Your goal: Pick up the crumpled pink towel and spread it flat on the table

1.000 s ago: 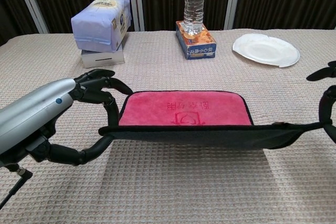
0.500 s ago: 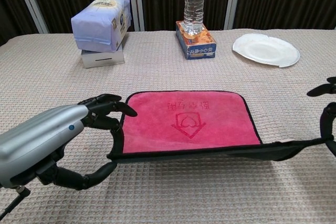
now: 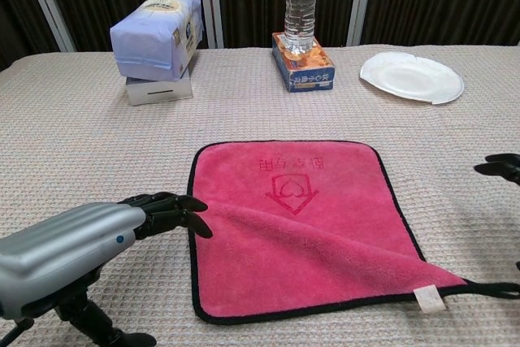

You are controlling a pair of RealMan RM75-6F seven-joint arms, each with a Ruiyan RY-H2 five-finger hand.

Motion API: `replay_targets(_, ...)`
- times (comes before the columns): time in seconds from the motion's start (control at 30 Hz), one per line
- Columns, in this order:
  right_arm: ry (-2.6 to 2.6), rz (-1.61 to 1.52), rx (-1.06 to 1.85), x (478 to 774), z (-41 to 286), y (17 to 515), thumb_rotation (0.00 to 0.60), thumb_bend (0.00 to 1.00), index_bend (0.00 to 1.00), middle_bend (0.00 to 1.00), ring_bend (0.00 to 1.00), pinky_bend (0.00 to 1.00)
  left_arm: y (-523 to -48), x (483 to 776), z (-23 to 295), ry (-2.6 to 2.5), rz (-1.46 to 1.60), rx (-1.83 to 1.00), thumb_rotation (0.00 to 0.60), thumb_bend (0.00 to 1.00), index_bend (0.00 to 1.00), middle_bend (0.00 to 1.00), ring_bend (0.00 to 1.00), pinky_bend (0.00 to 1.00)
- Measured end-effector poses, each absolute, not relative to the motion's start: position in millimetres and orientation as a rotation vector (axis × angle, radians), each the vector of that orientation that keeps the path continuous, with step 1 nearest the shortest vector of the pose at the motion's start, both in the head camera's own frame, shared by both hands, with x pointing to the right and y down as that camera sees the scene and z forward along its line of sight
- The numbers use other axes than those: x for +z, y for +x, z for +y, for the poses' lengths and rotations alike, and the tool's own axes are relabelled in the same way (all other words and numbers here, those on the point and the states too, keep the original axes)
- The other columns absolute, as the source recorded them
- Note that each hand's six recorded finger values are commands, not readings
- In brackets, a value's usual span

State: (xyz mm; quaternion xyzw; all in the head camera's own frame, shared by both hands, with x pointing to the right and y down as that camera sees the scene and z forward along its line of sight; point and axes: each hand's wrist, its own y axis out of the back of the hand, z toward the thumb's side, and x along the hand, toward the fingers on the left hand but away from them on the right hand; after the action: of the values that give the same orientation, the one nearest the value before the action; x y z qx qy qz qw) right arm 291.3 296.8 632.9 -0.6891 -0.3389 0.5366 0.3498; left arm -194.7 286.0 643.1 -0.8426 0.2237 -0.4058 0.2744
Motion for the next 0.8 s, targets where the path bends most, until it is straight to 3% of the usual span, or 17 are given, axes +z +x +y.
replay_targets(0.13,-1.799,-0.911,1.384,629.2,295.7,292.9,0.600,0.39,0.07,0.00,0.00,0.00,-196.3,641.1,284.8,-2.284,0.584,-1.098,0.600,0.14,0.18,0.06,0.00,0.00)
replay_targets(0.33,-1.809,-0.952,1.327,618.2,293.1,291.5,0.600,0.39,0.07,0.00,0.00,0.00,-192.3,639.3,286.0,-2.286,0.494,-1.076,0.600,0.55,0.19,0.08,0.00,0.00)
replay_targets(0.43,-1.817,-0.965,1.308,615.9,293.5,290.9,0.600,0.38,0.07,0.00,0.00,0.00,-188.9,637.3,287.7,-2.277,0.426,-1.065,0.600,0.66,0.19,0.10,0.00,0.02)
replay_targets(0.67,-1.842,-1.009,1.295,612.6,292.1,294.7,0.600,0.38,0.07,0.00,0.00,0.00,-182.0,634.2,291.7,-2.224,0.297,-1.046,0.600,0.77,0.19,0.13,0.00,0.03)
replay_targets(0.8,-1.847,-1.020,1.295,610.9,291.7,297.2,0.600,0.38,0.07,0.00,0.00,0.00,-179.5,635.8,295.5,-2.177,0.229,-1.041,0.600,0.77,0.20,0.13,0.00,0.03)
